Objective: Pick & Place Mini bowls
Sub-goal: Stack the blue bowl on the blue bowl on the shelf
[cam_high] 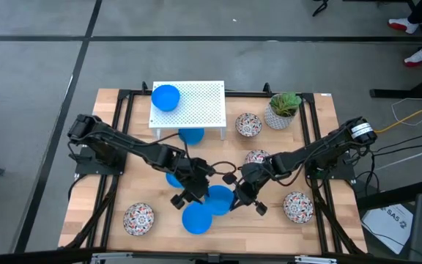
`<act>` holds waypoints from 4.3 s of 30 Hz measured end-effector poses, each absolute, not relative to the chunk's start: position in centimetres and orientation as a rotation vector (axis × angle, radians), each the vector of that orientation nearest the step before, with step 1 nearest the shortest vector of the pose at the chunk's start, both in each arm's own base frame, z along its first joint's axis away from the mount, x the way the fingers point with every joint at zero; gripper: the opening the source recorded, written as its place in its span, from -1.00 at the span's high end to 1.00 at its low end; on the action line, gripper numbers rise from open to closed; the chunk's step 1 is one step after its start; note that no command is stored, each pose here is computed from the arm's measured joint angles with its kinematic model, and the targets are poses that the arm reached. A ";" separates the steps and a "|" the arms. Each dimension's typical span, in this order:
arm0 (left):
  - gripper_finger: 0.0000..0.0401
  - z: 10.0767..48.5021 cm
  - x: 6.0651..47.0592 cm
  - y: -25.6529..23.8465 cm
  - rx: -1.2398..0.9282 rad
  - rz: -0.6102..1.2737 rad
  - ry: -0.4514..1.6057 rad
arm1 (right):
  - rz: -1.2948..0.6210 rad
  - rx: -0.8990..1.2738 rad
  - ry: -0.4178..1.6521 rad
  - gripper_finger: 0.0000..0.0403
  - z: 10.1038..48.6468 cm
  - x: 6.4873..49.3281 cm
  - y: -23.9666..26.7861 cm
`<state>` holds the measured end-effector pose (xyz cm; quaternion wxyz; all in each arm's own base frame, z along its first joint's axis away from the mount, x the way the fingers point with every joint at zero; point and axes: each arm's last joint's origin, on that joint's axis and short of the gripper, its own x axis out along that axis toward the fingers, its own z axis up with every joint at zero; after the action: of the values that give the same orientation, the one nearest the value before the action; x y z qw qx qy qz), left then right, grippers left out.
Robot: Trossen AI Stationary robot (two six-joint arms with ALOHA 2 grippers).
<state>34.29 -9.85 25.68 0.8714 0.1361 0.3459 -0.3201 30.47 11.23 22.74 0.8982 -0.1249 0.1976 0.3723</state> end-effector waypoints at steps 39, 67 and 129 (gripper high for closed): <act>0.98 24.3 35.3 -10.3 0.268 -0.812 0.674 | 0.629 -0.215 0.330 0.33 23.5 31.3 11.2; 0.98 27.4 31.0 -8.0 0.202 -0.431 0.940 | 0.167 -0.296 0.540 0.09 21.9 31.0 9.6; 0.98 41.7 20.7 7.6 -0.063 0.737 0.683 | 0.163 -0.294 0.592 0.10 21.5 30.8 9.4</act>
<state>20.70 7.58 41.66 0.8760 -0.0302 0.3274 0.3529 30.80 9.44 21.51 0.9427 -0.1440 0.2901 0.0798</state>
